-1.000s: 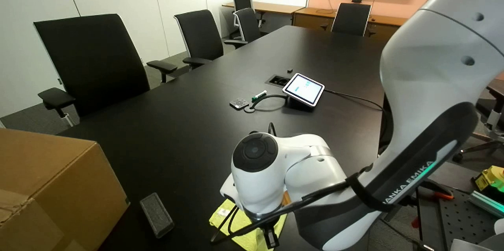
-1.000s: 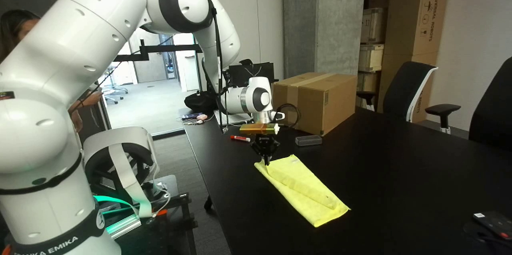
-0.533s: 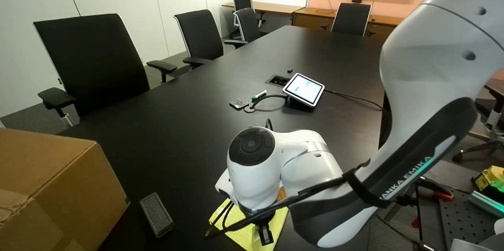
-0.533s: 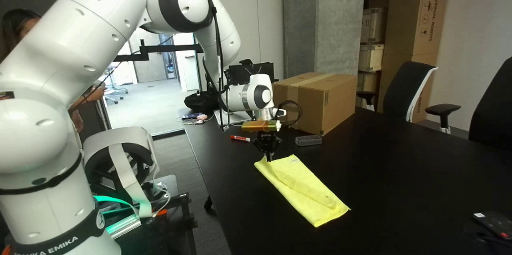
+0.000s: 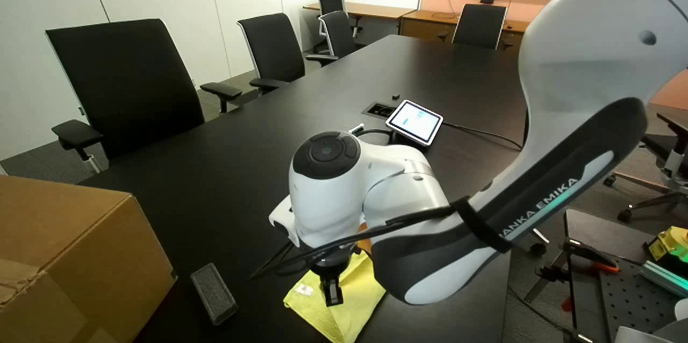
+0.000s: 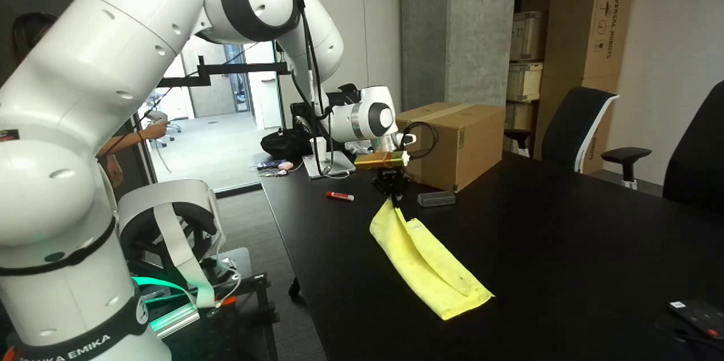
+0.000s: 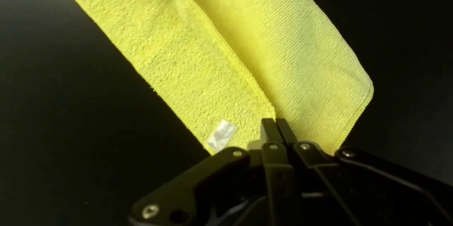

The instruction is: Fold the yellow towel.

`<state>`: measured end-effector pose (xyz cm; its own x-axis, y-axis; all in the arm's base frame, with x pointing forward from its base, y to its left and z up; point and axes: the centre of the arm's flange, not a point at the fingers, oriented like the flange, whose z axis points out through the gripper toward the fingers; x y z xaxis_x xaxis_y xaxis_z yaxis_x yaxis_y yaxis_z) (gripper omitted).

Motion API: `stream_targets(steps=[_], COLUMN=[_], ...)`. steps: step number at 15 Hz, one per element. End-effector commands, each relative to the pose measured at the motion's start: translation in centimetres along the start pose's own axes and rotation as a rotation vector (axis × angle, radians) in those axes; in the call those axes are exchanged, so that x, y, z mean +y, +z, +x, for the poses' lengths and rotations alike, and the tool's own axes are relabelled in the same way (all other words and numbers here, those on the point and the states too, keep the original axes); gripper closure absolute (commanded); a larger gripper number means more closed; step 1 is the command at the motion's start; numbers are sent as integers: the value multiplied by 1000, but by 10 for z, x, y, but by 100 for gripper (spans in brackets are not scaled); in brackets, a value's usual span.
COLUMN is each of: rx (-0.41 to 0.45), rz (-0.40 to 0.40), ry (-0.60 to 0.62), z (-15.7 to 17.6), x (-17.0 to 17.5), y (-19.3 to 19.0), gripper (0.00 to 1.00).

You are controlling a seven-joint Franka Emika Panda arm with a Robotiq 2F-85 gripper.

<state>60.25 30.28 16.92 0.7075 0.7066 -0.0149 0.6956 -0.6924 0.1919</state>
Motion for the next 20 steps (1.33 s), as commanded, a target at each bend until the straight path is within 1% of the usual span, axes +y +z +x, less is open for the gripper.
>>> stream_targets(steps=[1,5,8,10,14,18,20], rx=[22,7,-8,1,22,37,54], rz=[-46,-69,-78,-89,-101,-95,-81], ry=[23,49,78,106,146,188,199], z=[30,53,66,75,85,92,94], x=[22,38,46,51,62,72,72], y=[-17,-12,10,27,50,55,50], gripper=[99,99,99,99,99,99,97])
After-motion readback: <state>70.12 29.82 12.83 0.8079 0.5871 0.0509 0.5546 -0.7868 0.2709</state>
